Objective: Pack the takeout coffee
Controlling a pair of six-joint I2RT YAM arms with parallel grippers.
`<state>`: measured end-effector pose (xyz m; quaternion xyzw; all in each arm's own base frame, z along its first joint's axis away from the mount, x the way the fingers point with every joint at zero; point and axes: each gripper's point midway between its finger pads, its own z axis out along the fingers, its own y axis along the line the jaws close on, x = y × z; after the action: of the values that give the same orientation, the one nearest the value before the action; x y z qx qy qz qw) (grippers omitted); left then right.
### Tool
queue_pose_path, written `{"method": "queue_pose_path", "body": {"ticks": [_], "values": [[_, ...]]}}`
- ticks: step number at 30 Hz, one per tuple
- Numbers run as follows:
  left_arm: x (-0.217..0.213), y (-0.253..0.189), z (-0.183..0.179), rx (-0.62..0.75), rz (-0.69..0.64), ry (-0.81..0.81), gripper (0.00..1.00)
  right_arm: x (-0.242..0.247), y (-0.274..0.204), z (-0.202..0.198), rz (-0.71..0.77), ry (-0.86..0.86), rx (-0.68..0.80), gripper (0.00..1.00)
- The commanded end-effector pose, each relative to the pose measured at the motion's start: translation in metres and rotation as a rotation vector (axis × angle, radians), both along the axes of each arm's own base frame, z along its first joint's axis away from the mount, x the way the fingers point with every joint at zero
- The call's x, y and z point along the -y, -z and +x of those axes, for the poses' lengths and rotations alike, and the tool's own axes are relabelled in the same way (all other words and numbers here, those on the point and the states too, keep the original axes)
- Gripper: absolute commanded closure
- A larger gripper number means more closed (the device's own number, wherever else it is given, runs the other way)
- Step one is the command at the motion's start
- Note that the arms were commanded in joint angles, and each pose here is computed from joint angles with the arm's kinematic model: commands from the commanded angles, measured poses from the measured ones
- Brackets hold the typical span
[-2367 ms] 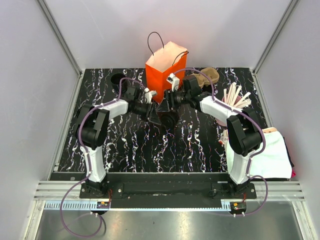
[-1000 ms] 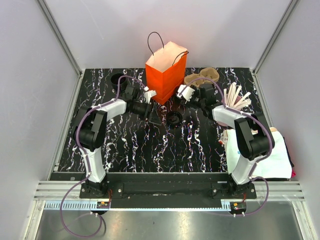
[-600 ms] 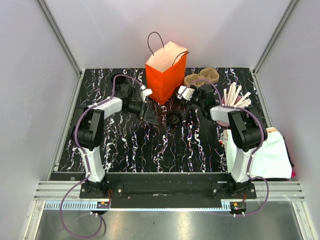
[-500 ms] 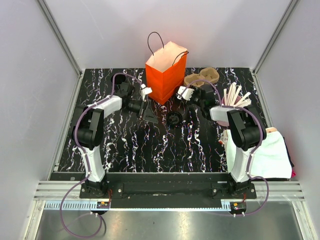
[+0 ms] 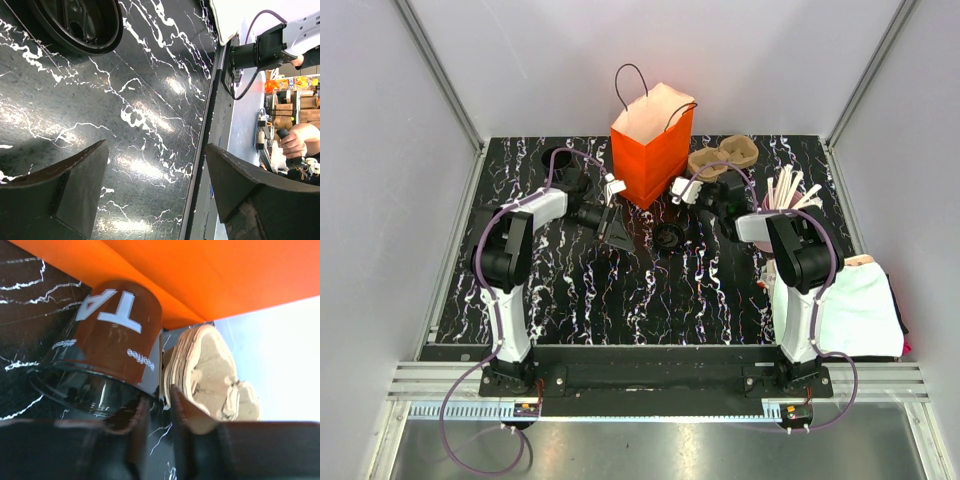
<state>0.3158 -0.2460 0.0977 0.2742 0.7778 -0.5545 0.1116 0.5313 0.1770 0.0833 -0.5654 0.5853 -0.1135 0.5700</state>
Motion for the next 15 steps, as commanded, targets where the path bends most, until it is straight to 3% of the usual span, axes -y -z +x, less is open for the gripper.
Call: {"method": "queue_pose_path", "body": {"ticks": [1,8,13,15], "values": [[0.001,-0.013,0.009,0.048,-0.044,0.017,0.18,-0.012,-0.032,0.008,0.052,-0.048,0.116,0.8],[0.001,-0.013,0.008,0.041,-0.044,0.019,0.19,-0.006,-0.044,-0.017,0.083,-0.036,0.051,1.0],[-0.002,-0.021,0.007,0.071,-0.04,0.02,0.18,0.006,-0.062,-0.039,0.136,0.066,-0.139,1.0],[-0.005,-0.025,0.008,0.093,-0.027,0.012,0.18,0.007,-0.1,-0.045,0.214,0.1,-0.162,1.0]]}}
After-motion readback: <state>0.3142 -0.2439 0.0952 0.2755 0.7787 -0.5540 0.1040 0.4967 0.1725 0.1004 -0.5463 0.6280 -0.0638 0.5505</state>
